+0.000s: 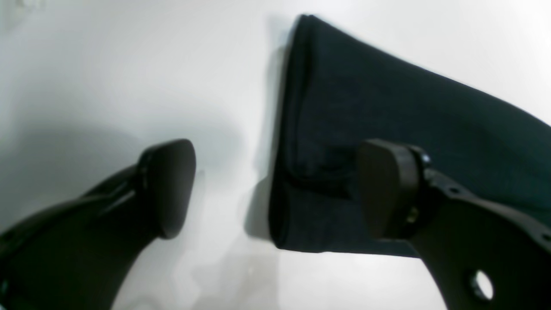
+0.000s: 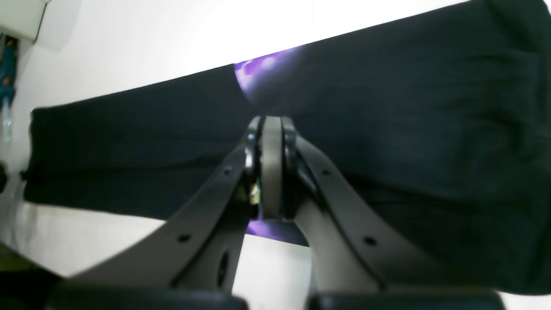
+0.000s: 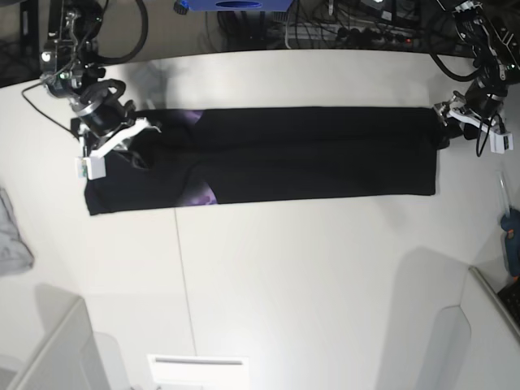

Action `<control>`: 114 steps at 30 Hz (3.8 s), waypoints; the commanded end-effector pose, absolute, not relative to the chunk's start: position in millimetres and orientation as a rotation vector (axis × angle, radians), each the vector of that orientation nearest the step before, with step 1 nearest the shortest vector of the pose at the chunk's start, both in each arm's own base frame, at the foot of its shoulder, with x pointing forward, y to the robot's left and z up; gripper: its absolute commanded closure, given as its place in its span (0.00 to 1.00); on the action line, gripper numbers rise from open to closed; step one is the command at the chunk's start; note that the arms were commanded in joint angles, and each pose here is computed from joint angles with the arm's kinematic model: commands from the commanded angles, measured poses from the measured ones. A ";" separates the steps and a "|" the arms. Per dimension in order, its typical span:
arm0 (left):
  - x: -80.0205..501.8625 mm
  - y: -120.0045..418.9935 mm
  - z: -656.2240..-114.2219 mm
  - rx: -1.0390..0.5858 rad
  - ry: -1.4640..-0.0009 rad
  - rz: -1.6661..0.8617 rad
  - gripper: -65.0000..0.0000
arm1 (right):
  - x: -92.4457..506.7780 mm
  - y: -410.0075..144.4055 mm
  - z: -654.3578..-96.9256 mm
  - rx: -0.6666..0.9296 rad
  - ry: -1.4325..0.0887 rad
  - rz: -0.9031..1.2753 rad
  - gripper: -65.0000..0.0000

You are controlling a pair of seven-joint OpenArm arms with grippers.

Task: Fold the T-shirt properly
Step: 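Grasp the folded strip edge with both grippers and pull it away from the robot, then move the left gripper inward along the strip and grasp its middle, then release the strip and reposition both grippers at the strip ends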

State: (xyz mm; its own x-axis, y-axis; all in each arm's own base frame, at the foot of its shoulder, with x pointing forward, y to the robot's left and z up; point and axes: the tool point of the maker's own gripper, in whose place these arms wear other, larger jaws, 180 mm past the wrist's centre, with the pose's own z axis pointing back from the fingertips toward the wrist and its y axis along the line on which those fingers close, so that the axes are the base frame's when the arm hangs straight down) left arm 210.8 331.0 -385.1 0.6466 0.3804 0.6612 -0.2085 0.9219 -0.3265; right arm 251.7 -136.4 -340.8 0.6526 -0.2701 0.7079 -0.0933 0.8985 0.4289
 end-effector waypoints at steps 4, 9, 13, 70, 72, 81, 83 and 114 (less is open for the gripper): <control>228.6 320.3 -388.3 -0.233 -0.794 0.266 0.15 | 256.3 -126.7 -330.1 0.487 -0.898 -0.079 1.00; 234.6 315.4 -410.2 -0.213 -0.727 0.248 0.24 | 255.1 -120.3 -331.1 0.504 -0.894 -0.085 1.00; 230.8 315.4 -419.9 -0.224 -0.701 0.269 0.44 | 254.3 -120.2 -331.7 0.504 -0.893 -0.092 1.00; 246.6 126.4 -351.3 -0.421 -0.812 -0.143 1.00 | 246.7 -119.4 -338.4 0.505 -0.868 -0.102 1.00; 246.7 114.7 -351.5 -0.446 -0.807 -0.164 1.00 | 245.2 -119.4 -339.5 0.504 -0.863 -0.103 1.00; 248.9 89.2 -356.6 -0.503 -0.779 -0.147 1.00 | 242.9 -119.4 -340.6 0.504 -0.859 -0.104 1.00; 249.9 91.1 -361.2 -0.501 -0.765 -0.104 1.00 | 242.9 -119.4 -340.6 0.504 -0.859 -0.104 1.00; 270.6 15.4 -369.6 -0.647 -0.702 -0.163 1.00 | 245.1 -131.7 -339.8 0.480 -0.871 -0.129 1.00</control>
State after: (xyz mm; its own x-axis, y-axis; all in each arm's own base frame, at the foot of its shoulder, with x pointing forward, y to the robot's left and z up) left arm 261.6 18.0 -382.7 0.7888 0.0450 0.6129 0.3336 0.8063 -0.4885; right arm 239.7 -129.8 -349.9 0.6736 -0.2961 0.6773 -0.0672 0.8879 0.4550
